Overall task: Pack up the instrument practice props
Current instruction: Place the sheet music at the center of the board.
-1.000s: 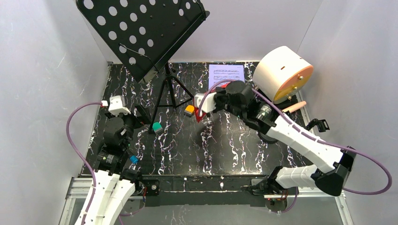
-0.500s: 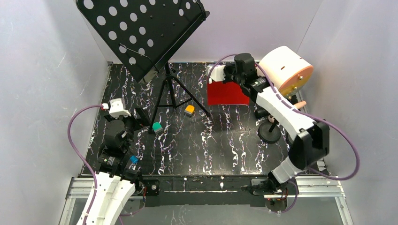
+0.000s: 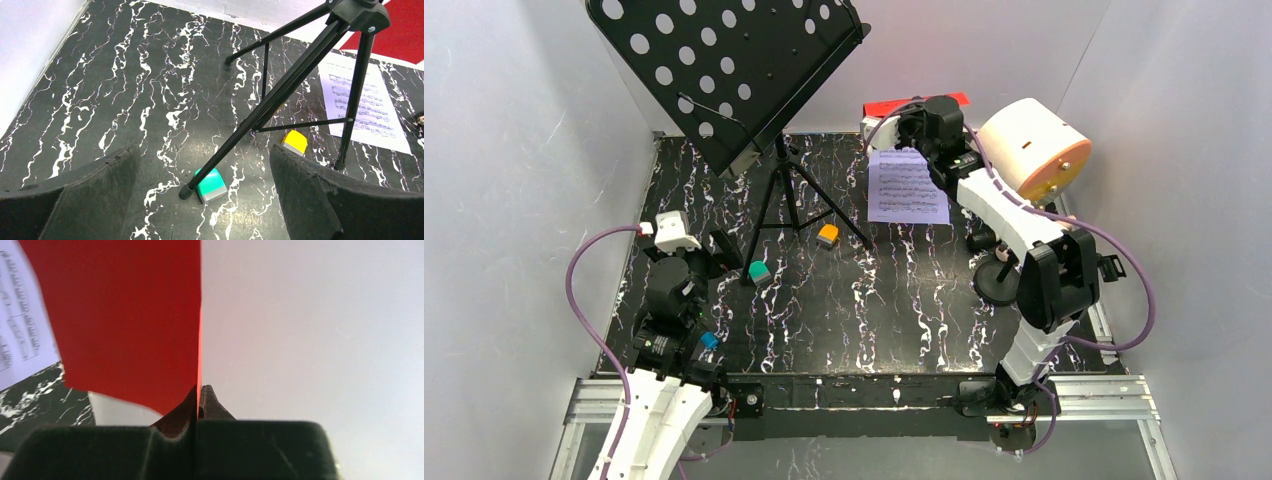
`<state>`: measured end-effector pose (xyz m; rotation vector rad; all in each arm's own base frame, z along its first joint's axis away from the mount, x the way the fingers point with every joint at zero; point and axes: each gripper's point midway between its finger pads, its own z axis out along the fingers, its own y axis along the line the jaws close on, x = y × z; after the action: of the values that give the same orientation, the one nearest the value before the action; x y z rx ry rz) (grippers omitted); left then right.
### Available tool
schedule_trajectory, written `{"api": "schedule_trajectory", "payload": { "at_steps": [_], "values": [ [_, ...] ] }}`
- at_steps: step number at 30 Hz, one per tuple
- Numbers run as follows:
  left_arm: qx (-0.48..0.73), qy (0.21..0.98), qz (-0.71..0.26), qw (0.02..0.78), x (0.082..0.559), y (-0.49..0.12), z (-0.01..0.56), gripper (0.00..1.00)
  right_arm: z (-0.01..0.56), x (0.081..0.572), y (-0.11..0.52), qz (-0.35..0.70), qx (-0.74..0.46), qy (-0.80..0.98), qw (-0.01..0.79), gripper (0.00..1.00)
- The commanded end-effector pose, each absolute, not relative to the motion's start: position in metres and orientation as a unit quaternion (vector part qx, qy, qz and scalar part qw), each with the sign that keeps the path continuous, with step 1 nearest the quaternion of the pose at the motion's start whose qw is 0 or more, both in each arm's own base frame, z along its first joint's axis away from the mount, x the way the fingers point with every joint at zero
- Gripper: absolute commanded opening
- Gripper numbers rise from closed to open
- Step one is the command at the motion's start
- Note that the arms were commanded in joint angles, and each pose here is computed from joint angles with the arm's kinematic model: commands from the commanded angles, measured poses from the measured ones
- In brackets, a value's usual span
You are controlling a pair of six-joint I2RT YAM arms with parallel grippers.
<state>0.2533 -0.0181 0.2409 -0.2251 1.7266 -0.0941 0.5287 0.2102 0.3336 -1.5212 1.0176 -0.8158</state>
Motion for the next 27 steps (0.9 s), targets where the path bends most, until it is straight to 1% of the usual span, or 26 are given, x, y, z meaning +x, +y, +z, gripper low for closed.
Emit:
{"api": "schedule_trajectory", "payload": {
  "at_steps": [1,3,8,13,21,27],
  "values": [
    [-0.103,0.75,-0.039,0.652,0.252,-0.016,0.249,0.98,0.323,0.518,0.208,-0.352,-0.642,0.411,0.543,0.01],
    [-0.101,0.75,-0.04,0.652,0.252,-0.017,0.248,0.98,0.295,0.515,0.208,-0.336,-0.649,0.422,0.536,0.01],
    [-0.1,0.752,-0.042,0.65,0.252,-0.018,0.246,0.98,0.21,0.511,0.2,-0.311,-0.675,0.462,0.484,0.01],
    [-0.097,0.753,-0.045,0.65,0.252,-0.019,0.246,0.98,0.15,0.506,0.196,-0.282,-0.677,0.498,0.464,0.01],
    [-0.093,0.754,-0.049,0.648,0.253,-0.022,0.245,0.98,0.086,0.499,0.193,-0.245,-0.688,0.536,0.425,0.01],
    [-0.093,0.754,-0.05,0.648,0.253,-0.022,0.245,0.98,0.074,0.498,0.187,-0.242,-0.672,0.563,0.416,0.01]
  ]
}}
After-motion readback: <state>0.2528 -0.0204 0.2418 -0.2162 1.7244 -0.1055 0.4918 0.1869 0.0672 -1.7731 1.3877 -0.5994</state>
